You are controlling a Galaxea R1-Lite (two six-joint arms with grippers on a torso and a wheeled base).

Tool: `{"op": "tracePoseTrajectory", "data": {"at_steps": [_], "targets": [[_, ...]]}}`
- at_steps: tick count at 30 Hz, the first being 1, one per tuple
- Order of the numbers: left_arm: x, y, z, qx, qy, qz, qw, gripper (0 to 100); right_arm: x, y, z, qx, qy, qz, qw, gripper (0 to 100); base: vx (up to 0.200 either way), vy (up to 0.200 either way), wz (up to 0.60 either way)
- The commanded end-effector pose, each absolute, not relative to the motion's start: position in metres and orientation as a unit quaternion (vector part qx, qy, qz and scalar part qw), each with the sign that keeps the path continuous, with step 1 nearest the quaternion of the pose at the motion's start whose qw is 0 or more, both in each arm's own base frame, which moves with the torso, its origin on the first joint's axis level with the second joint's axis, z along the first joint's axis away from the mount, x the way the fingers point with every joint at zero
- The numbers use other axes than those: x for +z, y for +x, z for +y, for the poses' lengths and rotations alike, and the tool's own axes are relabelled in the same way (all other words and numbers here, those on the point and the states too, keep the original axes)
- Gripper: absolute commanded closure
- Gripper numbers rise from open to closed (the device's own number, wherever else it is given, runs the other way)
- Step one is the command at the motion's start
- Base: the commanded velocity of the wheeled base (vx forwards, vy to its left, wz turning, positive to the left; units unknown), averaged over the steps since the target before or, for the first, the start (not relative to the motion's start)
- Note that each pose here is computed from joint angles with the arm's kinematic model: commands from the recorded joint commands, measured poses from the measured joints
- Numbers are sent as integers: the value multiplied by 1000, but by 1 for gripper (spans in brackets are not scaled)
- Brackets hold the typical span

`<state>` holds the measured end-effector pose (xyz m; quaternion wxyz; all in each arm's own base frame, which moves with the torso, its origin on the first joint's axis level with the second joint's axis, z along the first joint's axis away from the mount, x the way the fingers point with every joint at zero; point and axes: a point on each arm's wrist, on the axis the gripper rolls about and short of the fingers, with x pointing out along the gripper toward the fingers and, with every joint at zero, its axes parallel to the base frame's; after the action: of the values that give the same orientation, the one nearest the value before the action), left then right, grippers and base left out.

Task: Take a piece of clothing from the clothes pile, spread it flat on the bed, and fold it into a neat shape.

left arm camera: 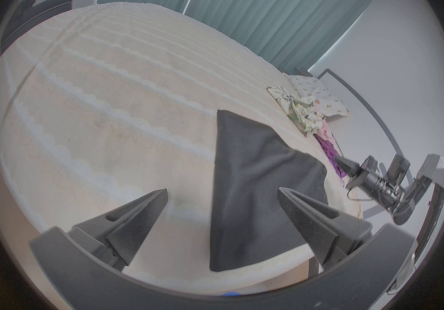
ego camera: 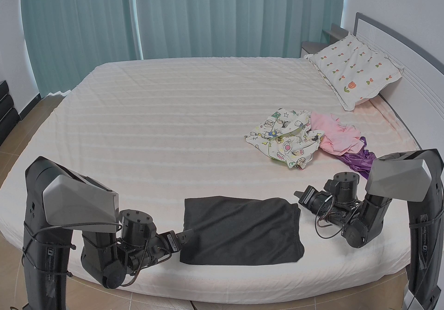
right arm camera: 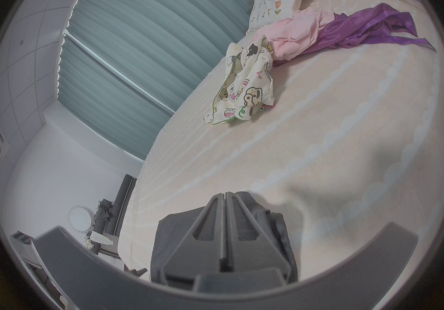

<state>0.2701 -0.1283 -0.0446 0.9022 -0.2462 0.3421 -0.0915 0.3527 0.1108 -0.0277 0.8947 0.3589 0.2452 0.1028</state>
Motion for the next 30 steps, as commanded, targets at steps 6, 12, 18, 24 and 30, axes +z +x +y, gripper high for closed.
{"op": "tracePoseTrajectory", "data": {"at_steps": [6,12,18,24,30], "targets": [[-28,309,-131,-84,-308,272,908,0,-38,350,112,102,354,261,892,0,0,0,0],[-50,335,-146,-104,-269,264,920,0,-42,349,114,103,352,263,892,0,0,0,0],[-64,355,-155,-107,-243,269,926,0,-42,350,114,102,353,262,892,0,0,0,0],[-62,371,-161,-104,-238,286,923,0,-44,349,114,101,352,263,893,0,0,0,0],[-62,380,-164,-101,-244,276,924,100,-44,349,114,101,352,264,892,0,0,0,0]]}}
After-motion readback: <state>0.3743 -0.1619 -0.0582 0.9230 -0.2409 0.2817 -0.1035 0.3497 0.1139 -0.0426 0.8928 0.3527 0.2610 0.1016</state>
